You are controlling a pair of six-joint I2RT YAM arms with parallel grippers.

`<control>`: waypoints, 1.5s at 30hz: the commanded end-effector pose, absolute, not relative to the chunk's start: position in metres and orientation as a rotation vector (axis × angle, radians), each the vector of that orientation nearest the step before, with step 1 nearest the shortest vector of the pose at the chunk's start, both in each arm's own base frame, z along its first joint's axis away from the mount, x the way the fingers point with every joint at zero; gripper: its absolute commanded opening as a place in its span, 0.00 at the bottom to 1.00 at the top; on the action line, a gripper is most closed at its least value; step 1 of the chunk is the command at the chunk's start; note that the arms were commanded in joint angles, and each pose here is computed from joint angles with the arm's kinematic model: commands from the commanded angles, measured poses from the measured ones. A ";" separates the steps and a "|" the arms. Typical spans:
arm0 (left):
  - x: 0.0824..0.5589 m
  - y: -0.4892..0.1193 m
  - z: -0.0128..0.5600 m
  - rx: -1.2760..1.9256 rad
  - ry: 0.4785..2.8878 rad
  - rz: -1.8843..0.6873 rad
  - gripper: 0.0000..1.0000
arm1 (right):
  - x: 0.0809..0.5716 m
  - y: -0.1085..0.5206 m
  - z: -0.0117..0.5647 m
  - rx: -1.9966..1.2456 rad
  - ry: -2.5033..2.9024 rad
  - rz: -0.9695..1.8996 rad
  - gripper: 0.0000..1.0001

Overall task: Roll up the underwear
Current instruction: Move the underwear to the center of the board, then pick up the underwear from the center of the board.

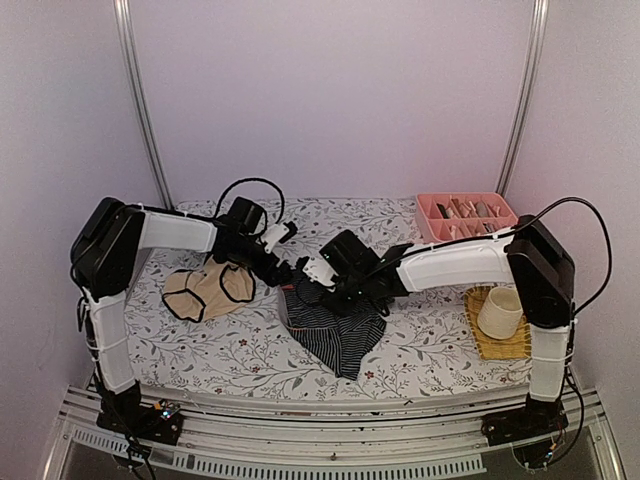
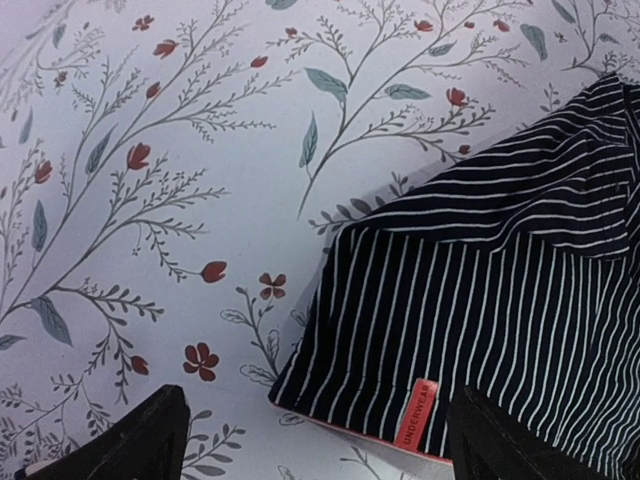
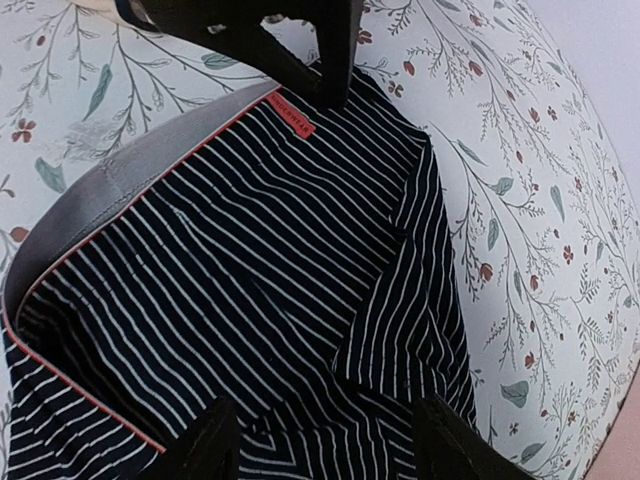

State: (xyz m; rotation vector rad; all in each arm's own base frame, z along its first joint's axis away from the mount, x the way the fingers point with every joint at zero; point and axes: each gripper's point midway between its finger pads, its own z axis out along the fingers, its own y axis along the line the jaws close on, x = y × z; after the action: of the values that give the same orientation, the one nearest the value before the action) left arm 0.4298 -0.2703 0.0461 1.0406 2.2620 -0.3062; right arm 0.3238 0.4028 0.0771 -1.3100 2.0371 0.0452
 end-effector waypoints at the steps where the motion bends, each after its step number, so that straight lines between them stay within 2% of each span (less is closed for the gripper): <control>1: 0.439 -0.258 0.041 1.017 2.295 -0.324 0.92 | 0.348 0.410 0.067 -1.339 1.988 -0.095 0.60; 12: 0.440 -0.258 0.025 1.044 2.318 -0.378 0.87 | 0.361 0.402 0.037 -1.365 2.023 -0.166 0.46; 17: 0.445 -0.258 0.021 1.037 2.337 -0.369 0.82 | 0.364 0.403 0.035 -1.364 2.027 -0.161 0.39; 21: 0.443 -0.261 0.018 1.048 2.356 -0.409 0.74 | 0.366 0.402 0.037 -1.360 2.028 -0.153 0.32; 24: 0.439 -0.264 0.015 1.059 2.371 -0.465 0.62 | 0.367 0.401 0.039 -1.355 2.028 -0.144 0.29; 31: 0.435 -0.260 0.010 1.052 2.405 -0.505 0.55 | 0.367 0.401 0.039 -1.365 2.022 -0.139 0.22; 34: 0.436 -0.256 0.008 1.042 2.416 -0.510 0.44 | 0.368 0.401 0.038 -1.372 2.018 -0.139 0.20; 36: 0.436 -0.254 0.007 1.040 2.421 -0.514 0.43 | 0.368 0.403 0.038 -1.376 2.012 -0.137 0.15; 42: 0.431 -0.257 0.006 1.055 2.427 -0.561 0.43 | 0.368 0.405 0.041 -1.387 1.998 -0.129 0.11; 45: 0.430 -0.259 0.005 1.063 2.428 -0.578 0.35 | 0.370 0.405 0.044 -1.388 1.989 -0.137 0.04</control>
State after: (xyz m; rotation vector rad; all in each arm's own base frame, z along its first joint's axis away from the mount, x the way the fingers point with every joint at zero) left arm 0.4334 -0.2596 0.0152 1.0474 2.3980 -0.5293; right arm 0.3616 0.3982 0.0331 -1.4048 2.0186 -0.1475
